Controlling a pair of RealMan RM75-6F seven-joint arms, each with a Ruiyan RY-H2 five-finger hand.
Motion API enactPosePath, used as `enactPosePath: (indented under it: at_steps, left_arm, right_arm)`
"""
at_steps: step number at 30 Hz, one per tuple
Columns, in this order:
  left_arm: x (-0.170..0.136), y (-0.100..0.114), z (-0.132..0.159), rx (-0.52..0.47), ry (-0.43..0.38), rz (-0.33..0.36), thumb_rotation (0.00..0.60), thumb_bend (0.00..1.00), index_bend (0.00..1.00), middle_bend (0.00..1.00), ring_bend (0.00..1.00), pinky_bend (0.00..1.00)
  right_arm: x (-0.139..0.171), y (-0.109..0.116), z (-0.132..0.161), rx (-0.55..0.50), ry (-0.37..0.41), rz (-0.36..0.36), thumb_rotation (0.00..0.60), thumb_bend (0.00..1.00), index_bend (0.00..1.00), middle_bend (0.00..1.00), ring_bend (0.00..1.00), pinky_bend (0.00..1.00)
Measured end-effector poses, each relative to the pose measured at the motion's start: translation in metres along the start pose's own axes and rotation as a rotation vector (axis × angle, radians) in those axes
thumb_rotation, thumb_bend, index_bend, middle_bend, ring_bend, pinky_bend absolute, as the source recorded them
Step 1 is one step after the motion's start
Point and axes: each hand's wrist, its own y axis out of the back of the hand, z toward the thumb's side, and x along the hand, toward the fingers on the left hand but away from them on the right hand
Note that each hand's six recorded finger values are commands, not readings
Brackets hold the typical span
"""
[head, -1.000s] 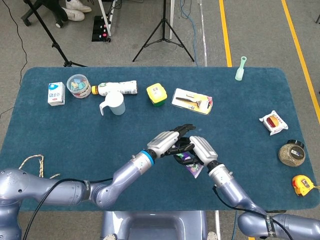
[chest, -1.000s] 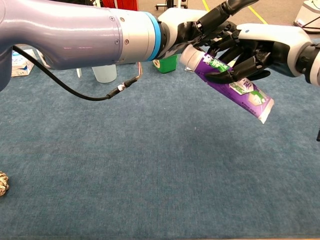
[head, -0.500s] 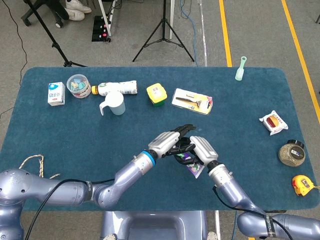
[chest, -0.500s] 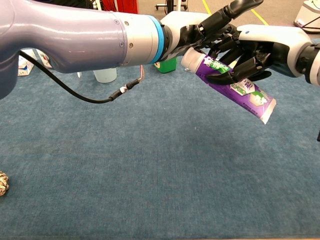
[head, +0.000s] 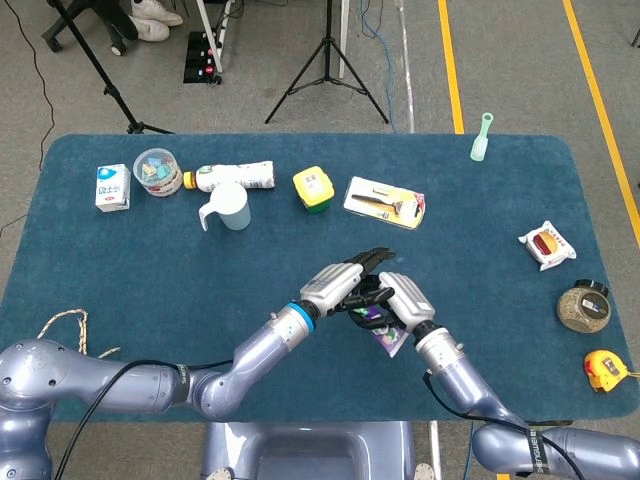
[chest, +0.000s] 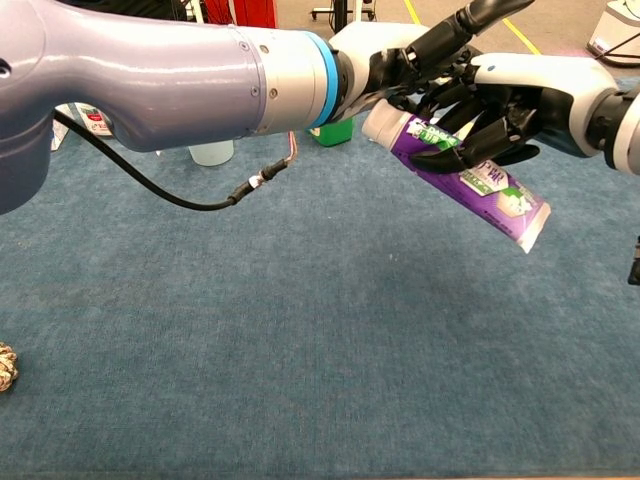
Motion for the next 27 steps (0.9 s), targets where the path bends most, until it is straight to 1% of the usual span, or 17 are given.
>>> enactPosePath:
  at_steps: [4, 10, 16, 21, 24, 27]
  left_arm:
    - [-0.001, 0.002, 0.001, 0.006, -0.003, 0.006, 0.0, 0.07, 0.02, 0.01, 0.0, 0.1]
    - [-0.004, 0.017, 0.002, 0.008, -0.013, 0.035, 0.0, 0.07, 0.02, 0.01, 0.0, 0.1]
    - [-0.013, 0.042, 0.003, 0.018, -0.029, 0.084, 0.0, 0.07, 0.02, 0.01, 0.0, 0.1]
    - [-0.025, 0.063, 0.0, 0.028, -0.033, 0.123, 0.0, 0.07, 0.02, 0.01, 0.0, 0.1]
    - [-0.034, 0.075, -0.005, 0.045, -0.029, 0.145, 0.0, 0.07, 0.02, 0.01, 0.0, 0.1]
    - [-0.049, 0.09, -0.015, 0.079, -0.017, 0.174, 0.0, 0.07, 0.02, 0.01, 0.0, 0.1]
  right_arm:
    - [0.0, 0.001, -0.002, -0.006, -0.005, -0.004, 0.542, 0.58, 0.75, 0.93, 1.0, 1.0]
    - [0.001, 0.001, -0.007, -0.02, -0.012, -0.009, 0.542, 0.58, 0.75, 0.93, 1.0, 1.0]
    - [0.001, 0.001, -0.014, -0.019, -0.027, -0.006, 0.543, 0.58, 0.75, 0.93, 1.0, 1.0]
    - [0.001, 0.002, -0.022, 0.001, -0.041, -0.01, 0.54, 0.58, 0.76, 0.92, 1.0, 1.0]
    - [0.001, 0.004, -0.029, 0.029, -0.055, -0.014, 0.535, 0.58, 0.76, 0.9, 1.0, 1.0]
    - [0.001, 0.008, -0.039, 0.089, -0.075, -0.02, 0.528, 0.58, 0.74, 0.87, 1.0, 1.0]
